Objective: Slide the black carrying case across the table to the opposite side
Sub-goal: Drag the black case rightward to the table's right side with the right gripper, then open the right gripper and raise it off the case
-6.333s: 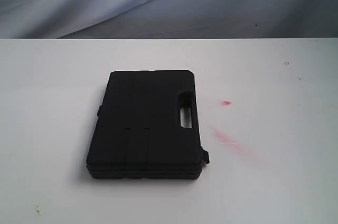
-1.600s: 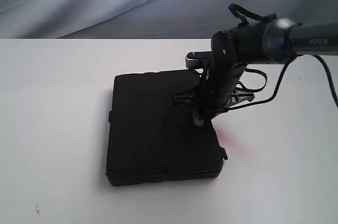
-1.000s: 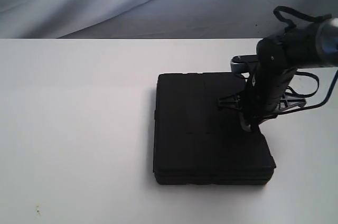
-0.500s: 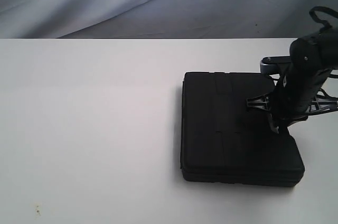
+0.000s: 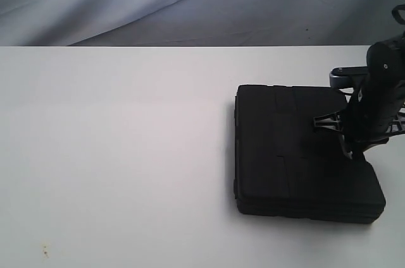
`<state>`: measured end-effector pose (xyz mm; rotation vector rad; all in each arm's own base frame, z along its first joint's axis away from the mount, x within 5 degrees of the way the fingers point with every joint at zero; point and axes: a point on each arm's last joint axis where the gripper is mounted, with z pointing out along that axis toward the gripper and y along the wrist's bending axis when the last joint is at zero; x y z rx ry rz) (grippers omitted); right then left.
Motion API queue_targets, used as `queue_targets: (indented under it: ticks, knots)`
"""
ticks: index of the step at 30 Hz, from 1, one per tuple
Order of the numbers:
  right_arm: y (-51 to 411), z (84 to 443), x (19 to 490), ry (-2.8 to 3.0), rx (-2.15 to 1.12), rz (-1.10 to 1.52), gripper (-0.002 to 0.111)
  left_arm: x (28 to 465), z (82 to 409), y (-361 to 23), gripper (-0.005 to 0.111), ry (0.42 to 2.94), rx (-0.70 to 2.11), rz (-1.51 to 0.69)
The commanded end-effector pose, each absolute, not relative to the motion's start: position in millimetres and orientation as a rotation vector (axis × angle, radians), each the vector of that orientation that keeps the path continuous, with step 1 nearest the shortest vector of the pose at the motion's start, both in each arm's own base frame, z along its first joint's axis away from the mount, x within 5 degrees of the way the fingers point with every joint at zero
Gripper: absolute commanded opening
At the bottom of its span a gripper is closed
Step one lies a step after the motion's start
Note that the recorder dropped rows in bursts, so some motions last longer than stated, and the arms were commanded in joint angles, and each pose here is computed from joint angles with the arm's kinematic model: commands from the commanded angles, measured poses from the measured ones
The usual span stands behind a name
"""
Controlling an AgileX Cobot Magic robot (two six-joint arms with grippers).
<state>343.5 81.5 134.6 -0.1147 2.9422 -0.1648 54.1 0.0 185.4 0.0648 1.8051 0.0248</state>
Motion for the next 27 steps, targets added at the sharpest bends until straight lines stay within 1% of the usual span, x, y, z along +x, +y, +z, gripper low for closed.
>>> queue_targets:
  ticks: [1, 15, 27]
  knots:
    - [67.9, 137.7, 343.2, 2.950, -0.141, -0.214, 0.000, 54.1, 184.5, 0.1, 0.000, 1.800, 0.058, 0.022]
    - [67.7, 138.1, 345.2, 2.926, -0.234, -0.228, 0.000, 54.1, 184.5, 0.1, 0.000, 1.800, 0.058, 0.022]
    - [63.1, 138.1, 346.0, 2.929, -0.211, -0.228, 0.000, 54.1, 184.5, 0.1, 0.000, 1.800, 0.058, 0.022]
